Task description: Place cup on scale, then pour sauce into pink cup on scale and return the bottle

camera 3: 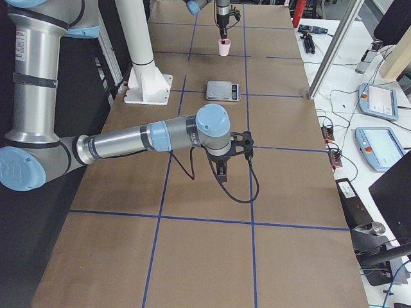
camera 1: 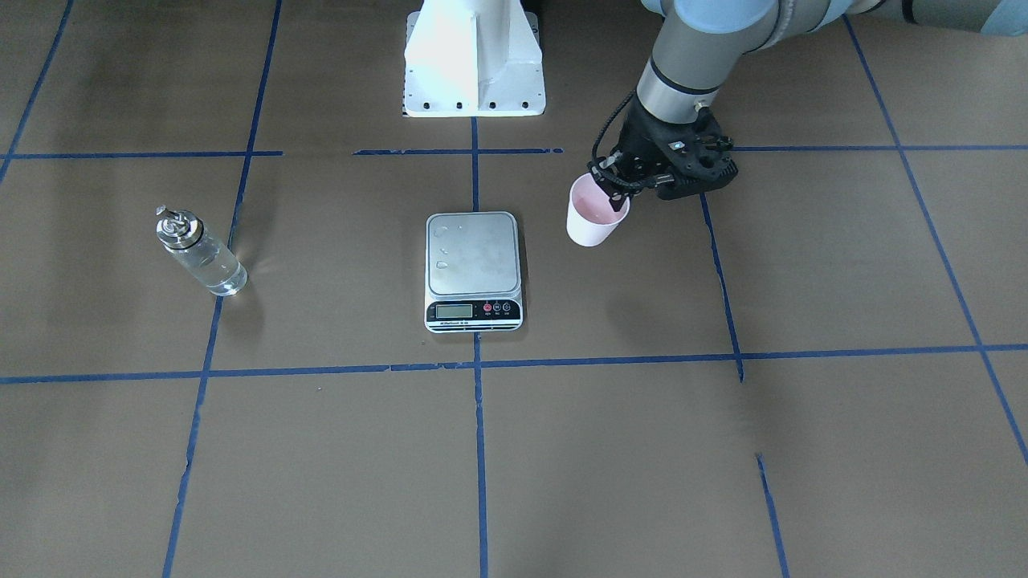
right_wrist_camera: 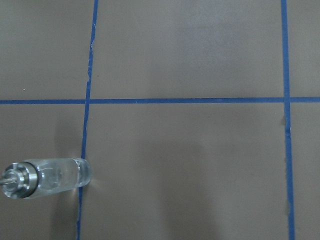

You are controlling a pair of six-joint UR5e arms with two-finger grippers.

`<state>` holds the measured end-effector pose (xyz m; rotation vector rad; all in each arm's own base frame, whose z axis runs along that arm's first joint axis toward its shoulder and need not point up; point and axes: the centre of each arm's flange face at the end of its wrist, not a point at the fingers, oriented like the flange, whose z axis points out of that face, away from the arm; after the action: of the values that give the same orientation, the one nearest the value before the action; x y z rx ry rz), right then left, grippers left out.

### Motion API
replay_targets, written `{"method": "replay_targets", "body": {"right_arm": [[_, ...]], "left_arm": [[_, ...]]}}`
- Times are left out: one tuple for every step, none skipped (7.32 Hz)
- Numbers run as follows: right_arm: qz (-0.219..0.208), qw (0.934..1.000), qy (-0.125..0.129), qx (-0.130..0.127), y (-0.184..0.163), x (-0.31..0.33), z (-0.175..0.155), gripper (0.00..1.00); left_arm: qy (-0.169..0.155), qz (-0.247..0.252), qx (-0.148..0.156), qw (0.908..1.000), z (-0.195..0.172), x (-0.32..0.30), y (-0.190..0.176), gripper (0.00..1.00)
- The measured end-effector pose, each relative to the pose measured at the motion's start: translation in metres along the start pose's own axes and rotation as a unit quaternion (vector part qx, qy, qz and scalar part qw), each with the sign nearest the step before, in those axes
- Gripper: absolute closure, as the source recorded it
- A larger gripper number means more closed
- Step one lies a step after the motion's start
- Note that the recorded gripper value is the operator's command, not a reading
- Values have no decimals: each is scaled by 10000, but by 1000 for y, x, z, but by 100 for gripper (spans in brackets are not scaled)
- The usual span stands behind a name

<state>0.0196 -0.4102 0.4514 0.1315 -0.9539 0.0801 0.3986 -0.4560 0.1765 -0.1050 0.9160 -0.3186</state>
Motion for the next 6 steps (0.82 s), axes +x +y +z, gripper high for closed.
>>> {"method": "replay_targets", "body": {"right_arm": [[170, 9998, 87, -14, 8, -38, 3, 0], [206, 9997, 133, -32, 18, -72, 7, 0], [204, 9997, 145, -24, 29, -105, 8, 0], [232, 9996, 137, 28, 42, -135, 6, 0], [302, 9994, 139, 87, 57, -161, 3, 0], [396, 9990, 200, 94, 71, -184, 10, 0]], "left_arm": [[24, -170, -96, 9998, 6, 33, 7, 100], [27, -308, -182, 9994, 16, 64, 15, 100], [46, -408, -262, 9988, 29, 87, 24, 100], [62, -475, -293, 9984, 42, 105, 31, 100], [57, -501, -273, 9984, 52, 117, 34, 100], [48, -513, -267, 9983, 58, 123, 36, 100]]}}
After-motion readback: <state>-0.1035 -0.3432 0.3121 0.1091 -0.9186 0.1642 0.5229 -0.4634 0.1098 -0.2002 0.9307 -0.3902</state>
